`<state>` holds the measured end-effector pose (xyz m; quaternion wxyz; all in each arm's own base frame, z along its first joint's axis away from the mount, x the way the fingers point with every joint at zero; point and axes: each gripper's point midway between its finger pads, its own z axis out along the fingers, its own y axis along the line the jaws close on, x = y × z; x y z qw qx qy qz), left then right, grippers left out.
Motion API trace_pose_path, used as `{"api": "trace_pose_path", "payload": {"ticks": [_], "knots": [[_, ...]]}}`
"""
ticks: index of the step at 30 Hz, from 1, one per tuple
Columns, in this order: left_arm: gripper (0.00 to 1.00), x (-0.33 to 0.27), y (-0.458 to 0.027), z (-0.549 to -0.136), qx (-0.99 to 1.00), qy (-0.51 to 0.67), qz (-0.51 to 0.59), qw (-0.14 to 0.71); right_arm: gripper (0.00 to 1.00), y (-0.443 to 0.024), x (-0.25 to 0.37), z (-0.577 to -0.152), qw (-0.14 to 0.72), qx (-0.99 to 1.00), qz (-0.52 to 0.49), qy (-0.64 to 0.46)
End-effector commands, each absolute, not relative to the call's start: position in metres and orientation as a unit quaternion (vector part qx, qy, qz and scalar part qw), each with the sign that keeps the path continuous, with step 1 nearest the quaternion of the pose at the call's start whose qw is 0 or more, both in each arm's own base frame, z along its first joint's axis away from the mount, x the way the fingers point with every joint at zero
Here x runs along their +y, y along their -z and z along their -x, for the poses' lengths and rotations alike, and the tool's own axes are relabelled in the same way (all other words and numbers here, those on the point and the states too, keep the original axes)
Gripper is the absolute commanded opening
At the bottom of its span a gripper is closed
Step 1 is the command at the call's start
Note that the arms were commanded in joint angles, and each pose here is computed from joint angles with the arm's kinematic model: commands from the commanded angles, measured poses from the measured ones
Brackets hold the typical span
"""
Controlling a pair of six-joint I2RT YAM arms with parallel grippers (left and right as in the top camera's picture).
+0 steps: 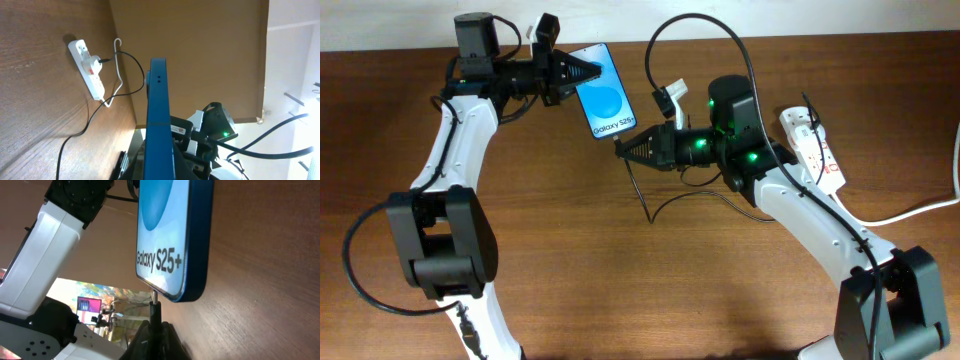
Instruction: Plug charger to phone and switch on socket
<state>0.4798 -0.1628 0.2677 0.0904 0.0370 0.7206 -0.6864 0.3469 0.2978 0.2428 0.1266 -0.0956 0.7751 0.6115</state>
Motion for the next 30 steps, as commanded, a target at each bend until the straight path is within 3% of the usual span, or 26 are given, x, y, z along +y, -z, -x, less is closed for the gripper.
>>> {"api": "trace_pose_path", "payload": {"ticks": [1,30], "knots": [[0.0,-0.1641,-0.2955,-0.4654,0.709,0.695,-0.07,0.098,0.04,-0.2439,0.2933,-0.3485,0.124,0.771,0.097,-0.617],[0.0,-0.1699,-0.2972,-0.4615,0.705,0.699,-0.081,0.092,0.04,-0.2462,0.2924,-0.3465,0.12,0.767,0.103,-0.622]]}}
